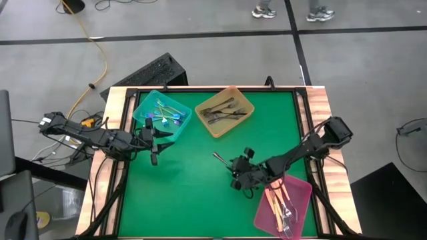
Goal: Sort silverware by color (type)
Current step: Put the black fork into the yellow bin
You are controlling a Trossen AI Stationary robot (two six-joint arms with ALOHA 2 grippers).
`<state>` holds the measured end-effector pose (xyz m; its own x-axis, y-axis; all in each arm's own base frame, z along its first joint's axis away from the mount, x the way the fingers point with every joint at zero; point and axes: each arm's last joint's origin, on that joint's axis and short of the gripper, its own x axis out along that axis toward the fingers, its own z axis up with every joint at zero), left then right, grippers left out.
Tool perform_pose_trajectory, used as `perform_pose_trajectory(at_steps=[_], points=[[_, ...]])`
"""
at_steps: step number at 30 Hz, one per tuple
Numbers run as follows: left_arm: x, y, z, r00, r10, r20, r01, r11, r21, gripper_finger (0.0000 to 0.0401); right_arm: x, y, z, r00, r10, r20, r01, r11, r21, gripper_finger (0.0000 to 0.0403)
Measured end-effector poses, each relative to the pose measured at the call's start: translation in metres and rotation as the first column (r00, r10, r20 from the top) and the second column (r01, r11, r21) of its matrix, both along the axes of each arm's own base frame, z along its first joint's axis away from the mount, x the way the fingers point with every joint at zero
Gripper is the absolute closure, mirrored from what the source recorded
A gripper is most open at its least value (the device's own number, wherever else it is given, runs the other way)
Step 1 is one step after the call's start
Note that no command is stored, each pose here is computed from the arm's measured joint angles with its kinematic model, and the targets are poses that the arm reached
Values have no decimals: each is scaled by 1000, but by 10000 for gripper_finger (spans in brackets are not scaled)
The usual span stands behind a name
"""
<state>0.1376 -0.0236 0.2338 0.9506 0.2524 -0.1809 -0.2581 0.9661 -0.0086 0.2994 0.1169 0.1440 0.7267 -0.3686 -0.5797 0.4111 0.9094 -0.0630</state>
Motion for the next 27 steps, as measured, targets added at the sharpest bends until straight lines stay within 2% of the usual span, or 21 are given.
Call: perform_pose_trajectory(at_steps=[12, 27], points=[[1, 0, -1, 1000, -2, -8, 2, 1000, 8, 245, 10, 6, -42, 1000, -11, -25, 11, 1000, 19, 234], [1, 0, -1, 1000, -3, -10, 3, 1000, 15, 245, 9, 4, -49, 997, -71, -35, 73, 995, 70, 236]])
